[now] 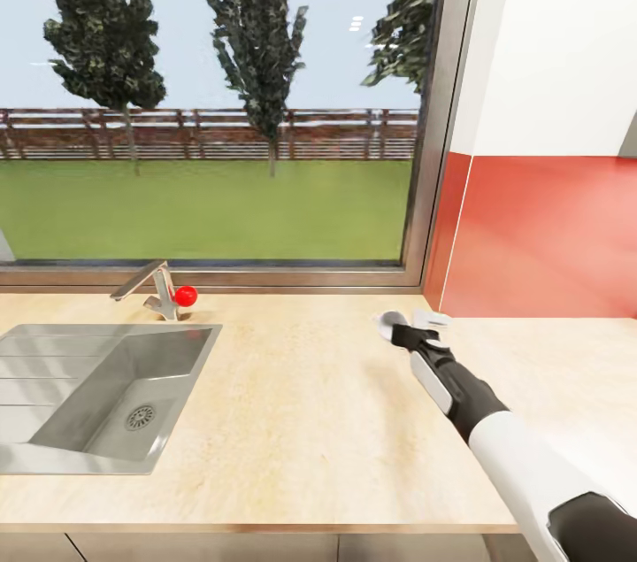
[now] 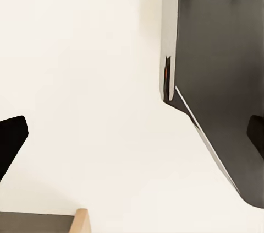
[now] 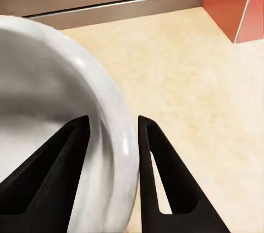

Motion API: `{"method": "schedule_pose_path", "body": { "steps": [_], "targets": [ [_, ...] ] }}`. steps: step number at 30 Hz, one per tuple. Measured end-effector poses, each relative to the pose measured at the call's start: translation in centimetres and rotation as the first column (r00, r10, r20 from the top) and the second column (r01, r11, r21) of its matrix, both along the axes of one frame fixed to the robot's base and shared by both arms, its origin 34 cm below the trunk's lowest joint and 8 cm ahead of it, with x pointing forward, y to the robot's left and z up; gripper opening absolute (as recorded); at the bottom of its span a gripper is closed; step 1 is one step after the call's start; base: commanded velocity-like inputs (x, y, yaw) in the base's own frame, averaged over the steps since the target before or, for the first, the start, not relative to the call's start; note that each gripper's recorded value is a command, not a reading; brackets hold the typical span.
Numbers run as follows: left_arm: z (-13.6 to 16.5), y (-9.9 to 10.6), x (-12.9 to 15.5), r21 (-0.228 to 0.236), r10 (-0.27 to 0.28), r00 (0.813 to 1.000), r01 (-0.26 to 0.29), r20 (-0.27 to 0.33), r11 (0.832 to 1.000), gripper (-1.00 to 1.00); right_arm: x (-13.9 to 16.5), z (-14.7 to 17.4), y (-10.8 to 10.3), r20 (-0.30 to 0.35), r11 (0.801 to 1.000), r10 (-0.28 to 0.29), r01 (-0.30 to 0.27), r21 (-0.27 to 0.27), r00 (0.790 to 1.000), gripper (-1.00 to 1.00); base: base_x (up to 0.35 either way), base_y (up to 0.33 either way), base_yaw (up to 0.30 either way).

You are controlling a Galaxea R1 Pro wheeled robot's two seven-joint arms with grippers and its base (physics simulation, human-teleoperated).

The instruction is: Set up a coffee station on the kitchen countertop: keep the coffee maker on the countertop, move the bottle of coffee from the kitchen shelf to the counter next to the coffee maker, place a paper coffee filter on top of the coffee maker, put the saucer next to the coffee maker with the coffee cup on the saucer, and place the electric kettle next to the coffee maker.

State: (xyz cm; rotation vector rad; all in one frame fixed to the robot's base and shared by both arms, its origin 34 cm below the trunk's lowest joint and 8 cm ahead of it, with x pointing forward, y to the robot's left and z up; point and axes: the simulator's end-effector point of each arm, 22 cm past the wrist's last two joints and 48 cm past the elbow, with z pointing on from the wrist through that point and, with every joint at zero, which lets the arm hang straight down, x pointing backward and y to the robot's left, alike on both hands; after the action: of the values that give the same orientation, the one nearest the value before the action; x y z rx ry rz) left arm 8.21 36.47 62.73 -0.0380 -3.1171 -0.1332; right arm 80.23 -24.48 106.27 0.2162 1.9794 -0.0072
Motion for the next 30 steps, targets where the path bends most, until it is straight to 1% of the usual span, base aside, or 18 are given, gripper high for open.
{"method": "schedule_pose_path", "body": {
  "steps": [5,8,11,20,27,30],
  "targets": [
    [0.0,0.2,0.0,0.003,0.007,1.0,-0.007,-0.001,1.0,1.0,0.0,3.7,2.8,-0.009,0.996,0.085,-0.085,-0.004,0.996,-1.0,0.0,0.0,0.0],
    [0.0,0.1,0.0,0.002,0.009,1.0,-0.009,0.0,1.0,1.0,-0.2,4.5,3.7,-0.02,0.994,0.111,-0.111,-0.007,0.994,-1.0,0.0,0.0,0.0],
    [0.0,0.0,0.0,0.002,0.008,1.0,-0.008,0.0,1.0,1.0,-0.3,5.0,4.1,-0.021,0.992,0.123,-0.124,-0.008,0.992,-1.0,0.0,0.0,0.0],
    [0.0,-0.1,0.1,0.0,0.008,1.0,-0.008,0.002,1.0,1.0,-0.3,5.1,4.3,-0.018,0.992,0.126,-0.126,-0.007,0.992,-1.0,-0.014,0.0,0.0],
    [0.0,-0.1,0.3,0.002,0.007,1.0,-0.007,0.005,1.0,1.0,-0.3,5.4,4.5,-0.013,0.992,0.128,-0.128,-0.002,0.992,-1.0,-0.253,0.0,0.0],
    [0.0,0.0,0.4,0.004,0.007,1.0,-0.007,0.008,1.0,1.0,-0.1,6.7,4.8,0.016,0.991,0.134,-0.134,0.004,0.991,-1.0,-0.327,0.0,0.0]
  ]
}}
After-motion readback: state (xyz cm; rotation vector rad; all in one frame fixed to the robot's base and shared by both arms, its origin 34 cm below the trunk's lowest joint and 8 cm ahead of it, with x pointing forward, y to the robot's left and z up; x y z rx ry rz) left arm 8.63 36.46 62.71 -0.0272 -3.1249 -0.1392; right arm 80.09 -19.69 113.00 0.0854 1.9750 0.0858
